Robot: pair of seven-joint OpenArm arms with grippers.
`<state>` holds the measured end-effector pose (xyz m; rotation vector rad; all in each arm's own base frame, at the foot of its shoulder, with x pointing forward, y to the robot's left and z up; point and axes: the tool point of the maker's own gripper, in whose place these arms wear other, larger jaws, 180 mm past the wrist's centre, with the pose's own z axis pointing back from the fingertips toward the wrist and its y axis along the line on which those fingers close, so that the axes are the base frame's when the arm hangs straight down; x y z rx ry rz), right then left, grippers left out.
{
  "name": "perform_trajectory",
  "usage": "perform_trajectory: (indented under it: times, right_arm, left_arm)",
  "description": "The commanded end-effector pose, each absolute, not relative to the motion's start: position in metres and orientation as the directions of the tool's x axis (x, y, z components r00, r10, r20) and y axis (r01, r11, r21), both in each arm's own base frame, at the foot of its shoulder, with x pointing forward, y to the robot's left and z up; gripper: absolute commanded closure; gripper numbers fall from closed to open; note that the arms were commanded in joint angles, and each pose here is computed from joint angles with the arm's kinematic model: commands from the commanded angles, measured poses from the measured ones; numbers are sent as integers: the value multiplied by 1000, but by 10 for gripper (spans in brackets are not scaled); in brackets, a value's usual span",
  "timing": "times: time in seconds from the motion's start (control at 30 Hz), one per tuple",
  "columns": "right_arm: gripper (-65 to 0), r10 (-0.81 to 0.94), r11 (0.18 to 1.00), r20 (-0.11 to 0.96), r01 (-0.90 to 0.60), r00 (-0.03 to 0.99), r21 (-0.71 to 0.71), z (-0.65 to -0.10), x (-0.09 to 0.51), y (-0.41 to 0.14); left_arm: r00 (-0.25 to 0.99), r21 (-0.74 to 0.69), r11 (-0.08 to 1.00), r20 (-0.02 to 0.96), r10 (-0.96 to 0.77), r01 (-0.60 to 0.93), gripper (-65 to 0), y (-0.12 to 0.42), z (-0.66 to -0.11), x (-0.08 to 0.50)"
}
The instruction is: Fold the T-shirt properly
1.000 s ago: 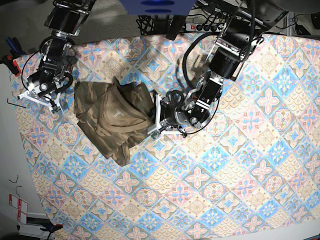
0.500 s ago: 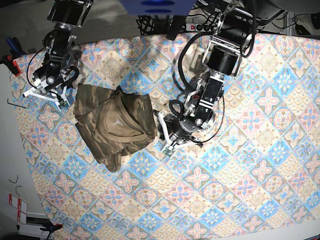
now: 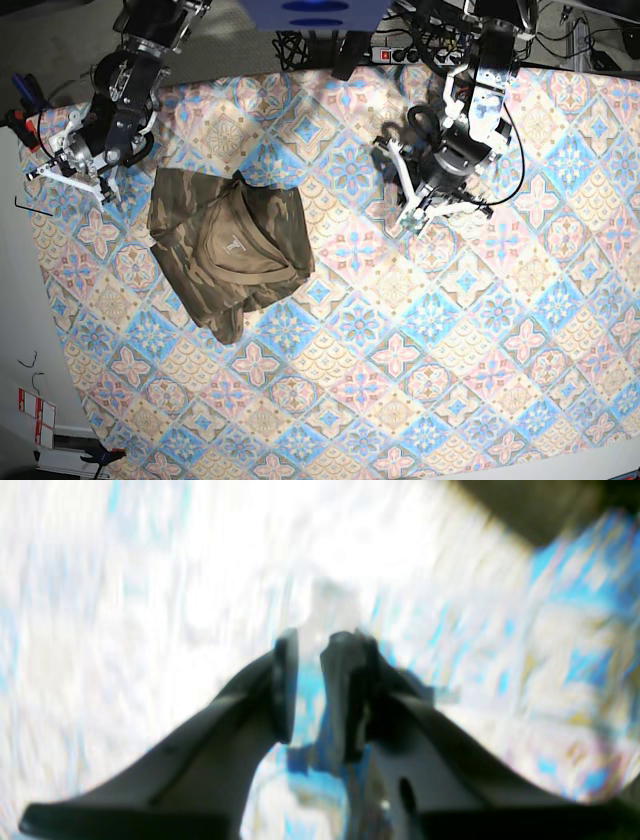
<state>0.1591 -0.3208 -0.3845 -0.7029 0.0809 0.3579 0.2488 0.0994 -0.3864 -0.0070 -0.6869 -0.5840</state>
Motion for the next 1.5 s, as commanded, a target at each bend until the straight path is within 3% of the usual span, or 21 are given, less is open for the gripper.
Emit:
perform_trajectory:
  times: [0.0, 0.3, 0.9, 1.17, 1.33, 1.47]
  right_arm:
    - [-55, 270, 694, -199, -334, 942, -638, -378, 155, -325]
    - [-55, 192, 715, -269, -323, 944, -620, -386, 108, -339]
    - [-55, 121, 789, -349, -303, 929, -534, -413, 13, -336]
    - [-55, 100, 802, -369, -295, 924, -520, -417, -4, -339]
    - [-55, 106, 873, -368, -264, 924, -410, -459, -28, -328]
    - [-55, 70, 925, -299, -174, 952, -337, -489, -37, -317]
  left_arm:
    - [610, 176, 844, 617, -496, 507, -121, 100, -382, 244]
    - [701, 118, 840, 497, -511, 529, -121, 122, -410, 168]
    - [807, -56, 871, 410, -425, 487, -121, 125, -428, 31]
    - [871, -114, 887, 282, -403, 447, -121, 137, -463, -17]
    - [905, -151, 906, 229, -358, 396, -121, 147, -499, -41]
    - [929, -163, 919, 162, -334, 359, -121, 157, -527, -52]
